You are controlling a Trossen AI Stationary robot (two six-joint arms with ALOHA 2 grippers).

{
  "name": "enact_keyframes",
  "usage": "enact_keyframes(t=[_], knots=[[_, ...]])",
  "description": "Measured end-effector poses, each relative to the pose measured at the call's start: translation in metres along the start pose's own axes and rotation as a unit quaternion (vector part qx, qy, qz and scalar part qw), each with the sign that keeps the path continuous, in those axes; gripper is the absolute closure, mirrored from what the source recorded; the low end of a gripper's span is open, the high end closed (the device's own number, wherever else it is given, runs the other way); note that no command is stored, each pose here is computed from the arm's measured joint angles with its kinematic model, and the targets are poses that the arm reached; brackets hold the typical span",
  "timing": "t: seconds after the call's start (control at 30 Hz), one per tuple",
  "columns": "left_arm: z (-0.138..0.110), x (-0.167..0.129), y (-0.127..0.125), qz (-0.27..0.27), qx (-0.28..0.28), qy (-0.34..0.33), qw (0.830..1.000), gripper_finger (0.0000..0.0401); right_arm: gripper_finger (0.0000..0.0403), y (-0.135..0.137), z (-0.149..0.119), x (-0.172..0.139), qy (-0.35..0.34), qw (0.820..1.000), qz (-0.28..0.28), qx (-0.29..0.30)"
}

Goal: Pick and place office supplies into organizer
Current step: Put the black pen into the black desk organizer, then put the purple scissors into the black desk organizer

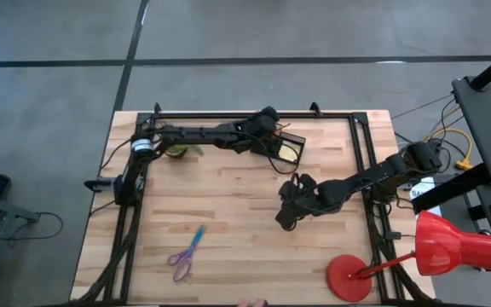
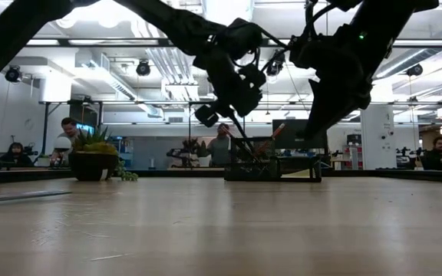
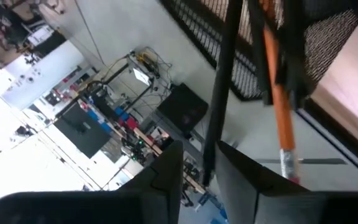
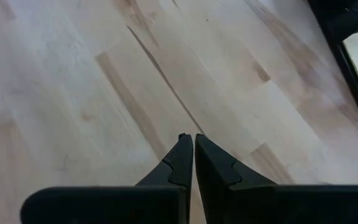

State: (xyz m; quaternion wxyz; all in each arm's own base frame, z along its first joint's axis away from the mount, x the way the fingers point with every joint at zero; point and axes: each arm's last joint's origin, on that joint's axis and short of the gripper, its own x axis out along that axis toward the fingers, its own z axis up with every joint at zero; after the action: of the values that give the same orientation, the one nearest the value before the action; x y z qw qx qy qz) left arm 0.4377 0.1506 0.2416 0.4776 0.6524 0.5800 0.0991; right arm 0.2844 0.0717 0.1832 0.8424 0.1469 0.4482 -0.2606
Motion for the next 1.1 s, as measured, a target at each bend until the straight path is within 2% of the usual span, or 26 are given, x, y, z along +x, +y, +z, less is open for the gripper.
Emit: enact_keyframes(t=[0.17, 0.27, 0.47, 0.6, 0.7, 0.77, 0.8, 0.83, 0.9, 0.97, 1.0, 1.03, 1.1], knots=[[0.003, -0.005, 0.001, 0.004, -0.009, 0.003, 1.000, 0.0323, 0.0394, 0.000, 0.000, 0.000, 0.000, 1.000, -0.001, 0.000], [0.000, -0.015, 0.006, 0.012, -0.043, 0.023, 0.999, 0.0322, 0.0394, 0.000, 0.000, 0.000, 0.000, 1.000, -0.001, -0.001], [-0.026, -0.055, 0.023, 0.040, -0.151, 0.054, 0.986, 0.0322, 0.0394, -0.002, -0.002, 0.002, 0.002, 1.000, -0.005, -0.003], [-0.051, -0.096, 0.031, 0.054, -0.270, 0.032, 0.961, 0.0321, 0.0394, -0.004, -0.004, 0.003, -0.007, 1.000, -0.020, -0.005], [-0.073, -0.127, 0.020, 0.020, -0.371, 0.016, 0.928, 0.0321, 0.0394, -0.005, -0.004, 0.004, -0.020, 0.999, -0.033, -0.005], [-0.088, -0.145, 0.004, -0.045, -0.439, -0.007, 0.897, 0.0321, 0.0394, -0.005, -0.003, 0.004, -0.032, 0.999, -0.041, -0.004], [-0.095, -0.154, -0.007, -0.100, -0.474, -0.025, 0.875, 0.0321, 0.0394, -0.005, -0.002, 0.004, -0.036, 0.998, -0.044, -0.003], [-0.101, -0.161, -0.017, -0.165, -0.506, -0.041, 0.845, 0.0321, 0.0394, -0.006, -0.001, 0.004, -0.039, 0.998, -0.045, -0.001], [-0.107, -0.174, -0.034, -0.284, -0.557, -0.070, 0.777, 0.0321, 0.0394, -0.007, 0.000, 0.005, -0.040, 0.998, -0.048, 0.002], [-0.105, -0.185, -0.051, -0.362, -0.581, -0.081, 0.725, 0.0321, 0.0394, -0.009, 0.002, 0.006, -0.043, 0.998, -0.050, 0.008], [-0.102, -0.190, -0.059, -0.379, -0.590, -0.085, 0.708, 0.0321, 0.0394, -0.010, 0.004, 0.007, -0.043, 0.998, -0.051, 0.007], [-0.098, -0.195, -0.067, -0.385, -0.598, -0.084, 0.698, 0.0321, 0.0394, -0.011, 0.005, 0.008, -0.044, 0.998, -0.052, 0.004], [-0.090, -0.206, -0.086, -0.400, -0.602, -0.069, 0.687, 0.0321, 0.0394, -0.012, 0.008, 0.009, -0.050, 0.998, -0.049, -0.008]])
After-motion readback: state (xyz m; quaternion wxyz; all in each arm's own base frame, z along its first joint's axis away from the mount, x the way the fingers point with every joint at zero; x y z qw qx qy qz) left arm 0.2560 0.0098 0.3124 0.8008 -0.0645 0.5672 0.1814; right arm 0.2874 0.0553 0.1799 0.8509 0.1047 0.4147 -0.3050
